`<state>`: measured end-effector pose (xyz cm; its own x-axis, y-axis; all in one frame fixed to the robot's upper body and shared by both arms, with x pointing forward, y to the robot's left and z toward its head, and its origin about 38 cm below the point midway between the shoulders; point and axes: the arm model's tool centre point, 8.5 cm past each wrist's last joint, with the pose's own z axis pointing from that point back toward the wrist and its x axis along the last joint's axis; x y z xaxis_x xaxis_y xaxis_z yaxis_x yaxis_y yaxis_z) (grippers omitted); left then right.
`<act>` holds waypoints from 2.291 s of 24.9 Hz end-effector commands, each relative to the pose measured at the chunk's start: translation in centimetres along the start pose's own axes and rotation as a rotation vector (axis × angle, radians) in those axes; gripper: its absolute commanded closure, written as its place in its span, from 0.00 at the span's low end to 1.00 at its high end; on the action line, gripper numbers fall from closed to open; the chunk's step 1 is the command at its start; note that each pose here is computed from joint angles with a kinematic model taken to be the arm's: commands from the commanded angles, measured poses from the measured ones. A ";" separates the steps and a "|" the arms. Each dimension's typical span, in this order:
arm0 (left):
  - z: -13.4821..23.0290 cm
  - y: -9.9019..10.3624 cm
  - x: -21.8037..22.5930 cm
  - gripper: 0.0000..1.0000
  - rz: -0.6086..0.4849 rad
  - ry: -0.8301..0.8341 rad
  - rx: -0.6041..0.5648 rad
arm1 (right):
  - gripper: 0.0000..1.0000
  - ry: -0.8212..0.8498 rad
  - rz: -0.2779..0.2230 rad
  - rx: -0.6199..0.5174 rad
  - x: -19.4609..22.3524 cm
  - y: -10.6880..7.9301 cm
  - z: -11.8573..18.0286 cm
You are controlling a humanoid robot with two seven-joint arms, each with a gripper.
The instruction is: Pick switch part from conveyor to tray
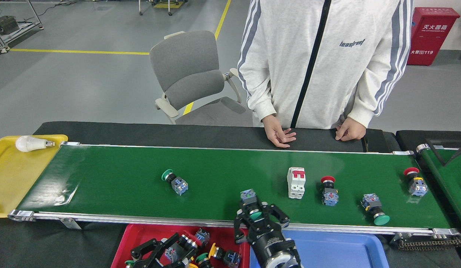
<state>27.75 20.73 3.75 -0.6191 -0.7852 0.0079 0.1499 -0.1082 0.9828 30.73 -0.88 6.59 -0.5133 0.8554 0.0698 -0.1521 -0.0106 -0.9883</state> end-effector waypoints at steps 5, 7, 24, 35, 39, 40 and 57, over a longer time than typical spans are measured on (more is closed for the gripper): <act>3.1 0.9 -8.1 0.00 0.075 0.673 0.055 | 0.00 -0.228 0.040 -0.042 3.0 0.4 1.3; 3.6 0.0 -8.8 0.00 0.082 0.710 0.031 | 0.00 -0.221 0.032 -0.048 3.0 0.2 1.3; -3.0 2.8 -13.9 0.00 0.008 0.572 0.032 | 0.00 0.741 -0.074 -0.156 -14.3 2.1 10.5; -5.6 1.8 -18.9 0.00 0.058 0.705 -0.053 | 0.08 0.700 -0.114 -0.014 -15.3 2.3 1.7; -6.2 2.1 -20.8 0.20 0.055 0.799 -0.076 | 0.78 0.650 -0.093 0.025 -14.7 2.5 0.6; -6.1 2.2 -21.3 0.38 0.062 0.828 -0.077 | 0.85 0.640 -0.093 0.026 -14.5 2.5 0.5; 0.4 2.8 -3.5 0.64 -0.029 0.061 0.072 | 0.00 -0.357 0.043 -0.097 -1.2 -1.7 1.0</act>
<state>31.40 25.06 5.15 -0.4126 -0.9108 -0.0137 0.1224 -0.0704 0.9900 31.67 -3.55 7.64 -0.6927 0.7181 0.0670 -0.0754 0.0202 -0.9969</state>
